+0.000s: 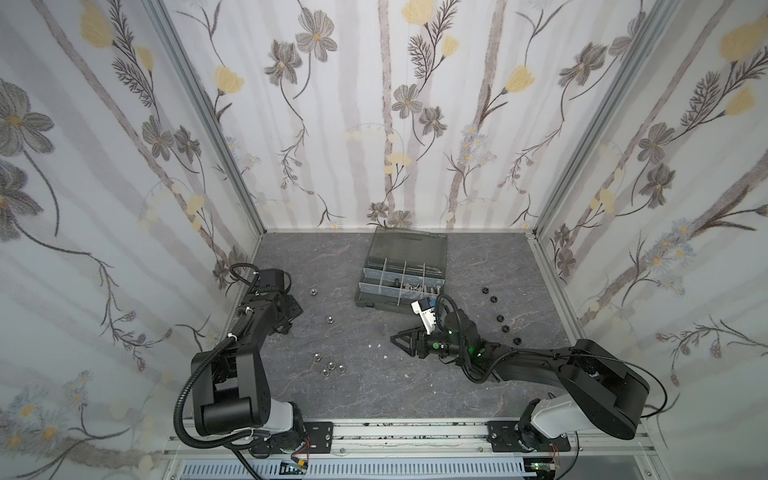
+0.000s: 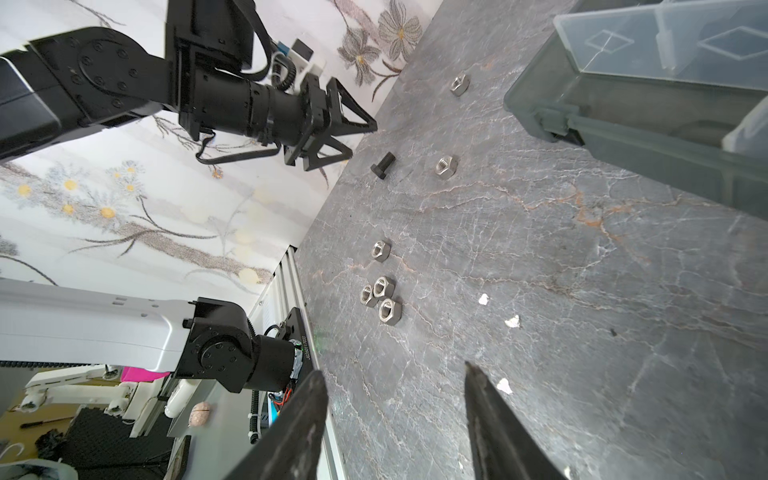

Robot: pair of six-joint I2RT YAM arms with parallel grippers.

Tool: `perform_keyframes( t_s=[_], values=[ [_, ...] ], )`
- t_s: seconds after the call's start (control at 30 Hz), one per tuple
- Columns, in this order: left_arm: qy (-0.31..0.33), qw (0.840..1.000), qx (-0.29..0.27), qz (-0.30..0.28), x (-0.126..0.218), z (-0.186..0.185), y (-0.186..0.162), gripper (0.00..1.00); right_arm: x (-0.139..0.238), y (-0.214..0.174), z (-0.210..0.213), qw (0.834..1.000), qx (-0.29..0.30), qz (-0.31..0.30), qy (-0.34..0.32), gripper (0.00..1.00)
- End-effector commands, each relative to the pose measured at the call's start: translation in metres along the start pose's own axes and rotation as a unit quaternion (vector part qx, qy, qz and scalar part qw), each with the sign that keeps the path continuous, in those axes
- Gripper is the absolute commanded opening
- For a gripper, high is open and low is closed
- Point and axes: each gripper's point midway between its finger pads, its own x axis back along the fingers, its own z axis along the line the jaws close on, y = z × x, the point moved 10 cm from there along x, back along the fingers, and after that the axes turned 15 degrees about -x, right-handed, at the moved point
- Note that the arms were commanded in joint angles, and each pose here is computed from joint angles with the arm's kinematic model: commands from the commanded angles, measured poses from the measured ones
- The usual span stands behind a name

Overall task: Sort the screws and nuts into containers
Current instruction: 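Lower the left gripper onto a loose black bolt and close it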

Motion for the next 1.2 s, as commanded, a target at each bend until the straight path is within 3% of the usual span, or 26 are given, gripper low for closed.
perform_keyframes(
  t_s=[0.0,0.27,0.67,0.93,1.17],
  values=[
    [0.01,1.0,0.002,0.025,-0.01,0.003,-0.006,0.75,0.003,0.003,0.006,1.0,-0.004,-0.004,0.029,0.55],
    [0.021,0.999,-0.001,0.05,-0.029,0.004,-0.014,0.79,0.002,0.002,0.002,0.999,-0.013,0.0,0.03,0.55],
    [0.026,0.998,-0.012,0.057,-0.048,0.005,-0.021,0.7,-0.001,0.001,-0.002,0.999,-0.02,0.004,0.029,0.55],
    [0.013,0.998,-0.018,0.052,-0.05,0.0,-0.02,0.53,0.001,0.007,-0.008,0.999,-0.026,-0.007,0.023,0.55],
    [0.004,0.998,-0.026,0.05,-0.046,-0.004,-0.025,0.48,0.002,0.008,-0.008,0.999,-0.026,-0.008,0.022,0.55]
  ],
)
